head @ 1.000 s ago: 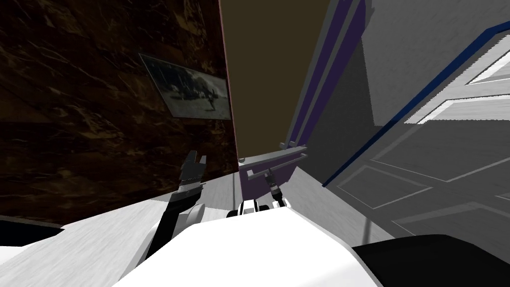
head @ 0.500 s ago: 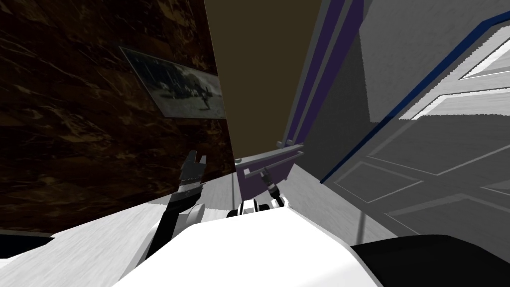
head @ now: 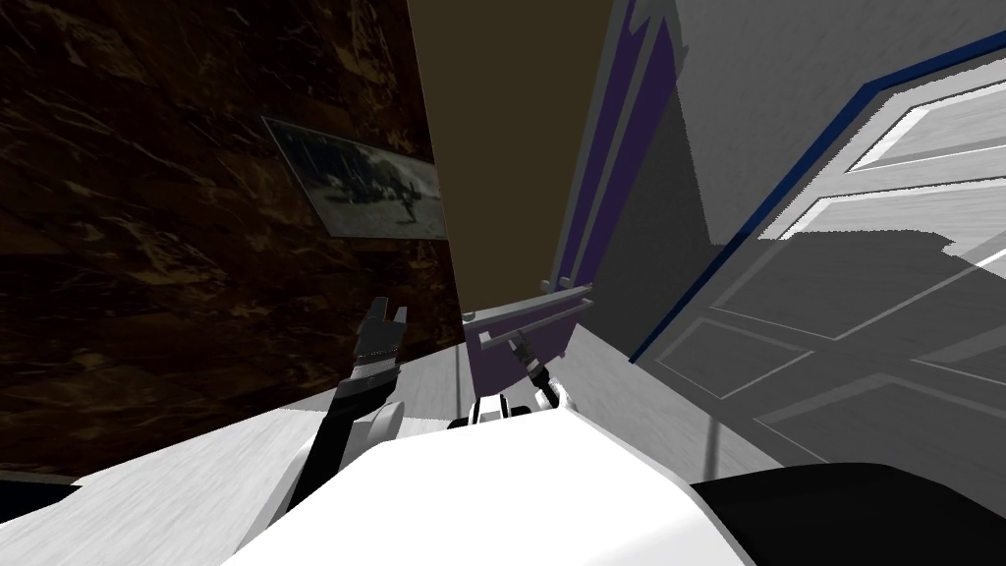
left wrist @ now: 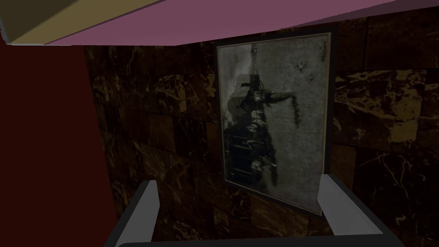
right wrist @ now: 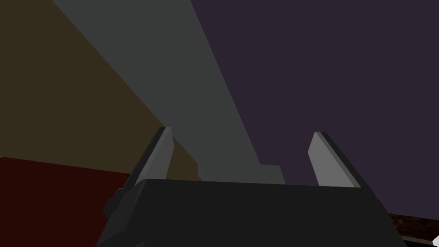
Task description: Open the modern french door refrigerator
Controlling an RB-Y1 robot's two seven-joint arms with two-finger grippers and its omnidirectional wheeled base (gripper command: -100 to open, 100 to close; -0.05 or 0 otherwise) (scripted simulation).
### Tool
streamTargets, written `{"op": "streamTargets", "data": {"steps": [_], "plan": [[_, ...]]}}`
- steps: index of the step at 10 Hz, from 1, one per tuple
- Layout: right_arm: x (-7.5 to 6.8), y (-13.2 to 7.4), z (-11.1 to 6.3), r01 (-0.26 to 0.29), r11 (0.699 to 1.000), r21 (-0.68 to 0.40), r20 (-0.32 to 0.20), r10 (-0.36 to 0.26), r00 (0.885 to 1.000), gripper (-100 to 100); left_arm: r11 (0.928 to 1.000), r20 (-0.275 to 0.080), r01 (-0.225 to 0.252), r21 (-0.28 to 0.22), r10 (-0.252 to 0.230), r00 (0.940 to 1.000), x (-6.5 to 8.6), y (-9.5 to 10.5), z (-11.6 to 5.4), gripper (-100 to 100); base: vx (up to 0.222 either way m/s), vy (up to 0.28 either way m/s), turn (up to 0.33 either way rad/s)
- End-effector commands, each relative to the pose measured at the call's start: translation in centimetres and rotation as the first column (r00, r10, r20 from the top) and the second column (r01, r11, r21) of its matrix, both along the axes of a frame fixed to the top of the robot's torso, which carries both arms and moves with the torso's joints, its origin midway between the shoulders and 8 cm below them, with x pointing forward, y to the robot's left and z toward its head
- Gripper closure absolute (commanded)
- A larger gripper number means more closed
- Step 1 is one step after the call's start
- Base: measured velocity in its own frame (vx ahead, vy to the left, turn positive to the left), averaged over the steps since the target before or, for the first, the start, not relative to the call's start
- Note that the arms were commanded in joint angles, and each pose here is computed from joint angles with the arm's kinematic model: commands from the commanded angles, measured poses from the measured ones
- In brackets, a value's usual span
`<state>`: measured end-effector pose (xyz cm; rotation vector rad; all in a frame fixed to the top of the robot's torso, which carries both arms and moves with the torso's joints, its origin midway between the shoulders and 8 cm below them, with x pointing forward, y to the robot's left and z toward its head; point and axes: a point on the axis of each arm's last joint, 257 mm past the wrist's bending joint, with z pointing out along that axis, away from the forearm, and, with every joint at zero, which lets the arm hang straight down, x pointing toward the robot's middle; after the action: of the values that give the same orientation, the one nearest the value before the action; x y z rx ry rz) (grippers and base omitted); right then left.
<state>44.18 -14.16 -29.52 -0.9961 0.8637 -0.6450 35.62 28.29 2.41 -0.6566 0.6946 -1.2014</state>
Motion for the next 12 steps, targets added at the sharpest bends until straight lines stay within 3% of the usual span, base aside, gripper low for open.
{"op": "streamTargets", "data": {"steps": [1,2,3,9,10,12], "plan": [[-0.6,-0.1,-3.9,0.010,1.000,0.025,-0.137,-0.006,0.991,100,1.0000,0.000,0.000,0.000,0.000,1.0000,0.0,0.0,0.0,0,-0.001,0.011,0.008],[-0.1,-0.3,-3.5,0.020,1.000,0.017,-0.134,-0.017,0.991,100,1.0000,0.000,0.000,0.000,0.000,1.0000,0.0,0.0,0.0,0,-0.008,0.003,-0.006],[0.2,-0.8,0.1,0.030,0.999,0.034,-0.035,-0.029,0.999,100,1.0000,0.000,0.000,0.000,0.000,1.0000,0.0,0.0,0.0,0,-0.034,0.001,-0.093],[-1.7,-2.4,1.7,0.121,0.991,0.048,0.064,-0.124,0.990,100,1.0000,0.000,0.000,0.000,0.000,1.0000,0.0,0.0,0.0,0,-0.045,0.008,-0.101],[-1.4,-1.6,2.6,0.097,0.994,0.055,0.083,-0.102,0.991,100,1.0000,0.000,0.000,0.000,0.000,1.0000,0.0,0.0,0.0,0,-0.031,0.010,-0.017],[-1.6,-1.8,2.9,0.098,0.994,0.053,0.095,-0.103,0.990,100,1.0000,0.000,0.000,0.000,0.000,1.0000,0.0,0.0,0.0,0,-0.127,-0.045,-0.035]]}}
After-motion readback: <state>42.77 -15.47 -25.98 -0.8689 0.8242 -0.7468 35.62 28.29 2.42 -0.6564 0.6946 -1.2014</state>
